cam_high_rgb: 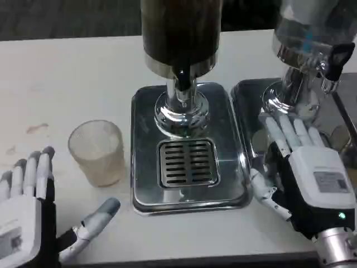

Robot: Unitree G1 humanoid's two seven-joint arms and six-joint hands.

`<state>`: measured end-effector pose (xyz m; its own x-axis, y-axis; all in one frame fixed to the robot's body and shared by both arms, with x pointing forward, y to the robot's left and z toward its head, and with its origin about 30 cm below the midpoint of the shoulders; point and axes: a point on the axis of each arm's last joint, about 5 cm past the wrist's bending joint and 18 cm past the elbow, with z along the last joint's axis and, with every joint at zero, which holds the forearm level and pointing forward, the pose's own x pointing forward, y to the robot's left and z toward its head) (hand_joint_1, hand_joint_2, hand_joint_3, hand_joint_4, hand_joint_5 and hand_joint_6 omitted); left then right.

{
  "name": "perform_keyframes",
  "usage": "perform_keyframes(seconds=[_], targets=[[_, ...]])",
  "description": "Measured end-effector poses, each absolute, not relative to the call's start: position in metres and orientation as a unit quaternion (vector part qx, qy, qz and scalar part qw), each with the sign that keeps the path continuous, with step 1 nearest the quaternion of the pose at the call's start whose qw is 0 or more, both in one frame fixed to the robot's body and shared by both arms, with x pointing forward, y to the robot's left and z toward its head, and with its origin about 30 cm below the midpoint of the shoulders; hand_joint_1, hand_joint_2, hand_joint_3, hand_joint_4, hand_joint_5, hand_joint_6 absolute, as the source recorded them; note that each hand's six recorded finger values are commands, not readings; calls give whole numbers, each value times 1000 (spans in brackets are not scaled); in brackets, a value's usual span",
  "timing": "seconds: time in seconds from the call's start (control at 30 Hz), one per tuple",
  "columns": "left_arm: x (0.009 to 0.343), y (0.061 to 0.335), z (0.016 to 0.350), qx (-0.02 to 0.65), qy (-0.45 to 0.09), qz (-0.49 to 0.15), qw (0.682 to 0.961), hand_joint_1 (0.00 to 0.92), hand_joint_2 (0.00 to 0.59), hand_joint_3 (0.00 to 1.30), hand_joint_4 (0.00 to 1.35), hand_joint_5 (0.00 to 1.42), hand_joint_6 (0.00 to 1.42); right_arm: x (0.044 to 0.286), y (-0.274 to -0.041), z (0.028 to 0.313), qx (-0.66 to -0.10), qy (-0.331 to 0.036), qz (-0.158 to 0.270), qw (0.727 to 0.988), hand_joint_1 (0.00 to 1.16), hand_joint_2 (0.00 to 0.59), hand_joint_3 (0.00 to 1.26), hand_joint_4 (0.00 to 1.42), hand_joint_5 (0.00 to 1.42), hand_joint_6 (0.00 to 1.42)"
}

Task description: Grasp the cup under the faucet to collect the drink, then remove the cup.

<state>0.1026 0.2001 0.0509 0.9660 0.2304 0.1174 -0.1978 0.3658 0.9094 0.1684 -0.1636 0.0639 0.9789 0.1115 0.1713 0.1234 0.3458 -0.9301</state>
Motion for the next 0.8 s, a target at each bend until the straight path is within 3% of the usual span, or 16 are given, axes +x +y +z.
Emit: perform_keyframes(seconds=[0.47, 0.8], targets=[[103, 200, 51, 540, 15, 132, 831, 0, 71, 0, 0, 0, 0, 168, -162, 64, -570, -103, -4, 815, 84, 533, 45, 0, 0, 0], [112, 213, 57, 529, -20, 144, 836, 0, 67, 0, 0, 0, 0, 166, -155, 64, -570, -101, -8, 816, 84, 533, 45, 0, 0, 0]])
